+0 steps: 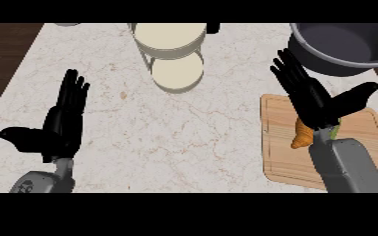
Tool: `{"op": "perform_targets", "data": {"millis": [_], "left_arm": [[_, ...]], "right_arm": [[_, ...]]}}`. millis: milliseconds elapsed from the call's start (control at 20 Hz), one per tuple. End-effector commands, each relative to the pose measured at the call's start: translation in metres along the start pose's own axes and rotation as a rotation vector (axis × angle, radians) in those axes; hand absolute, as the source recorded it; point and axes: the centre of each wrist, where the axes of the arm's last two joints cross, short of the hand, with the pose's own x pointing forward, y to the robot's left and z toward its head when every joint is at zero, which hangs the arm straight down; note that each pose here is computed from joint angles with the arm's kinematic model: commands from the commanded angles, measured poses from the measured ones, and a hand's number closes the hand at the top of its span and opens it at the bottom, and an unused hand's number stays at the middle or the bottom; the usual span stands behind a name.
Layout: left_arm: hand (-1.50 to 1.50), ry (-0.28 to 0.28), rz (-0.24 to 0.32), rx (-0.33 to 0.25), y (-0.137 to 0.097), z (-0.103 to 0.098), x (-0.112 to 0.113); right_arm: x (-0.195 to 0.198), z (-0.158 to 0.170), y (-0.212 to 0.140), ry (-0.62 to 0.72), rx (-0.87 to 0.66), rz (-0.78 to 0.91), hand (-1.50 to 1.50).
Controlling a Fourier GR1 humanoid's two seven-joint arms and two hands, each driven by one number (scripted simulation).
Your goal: Pick the squash from the cutting board and place it in the tiered basket
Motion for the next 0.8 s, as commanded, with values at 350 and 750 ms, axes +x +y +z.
{"op": "perform_targets", "data": {"millis": [350, 750], "left_arm": [[0.00, -0.043, -0.163, -0.093, -0.008, 0.005, 0.001], [0.00, -0.021, -0.180, -0.134, -0.026, 0.002, -0.003]], "right_arm": [[0.038, 0.108, -0.181, -0.198, -0.542, 0.070, 1.50], [-0.004, 0.193, -0.224, -0.408, -0.061, -0.360, -1.50]]}}
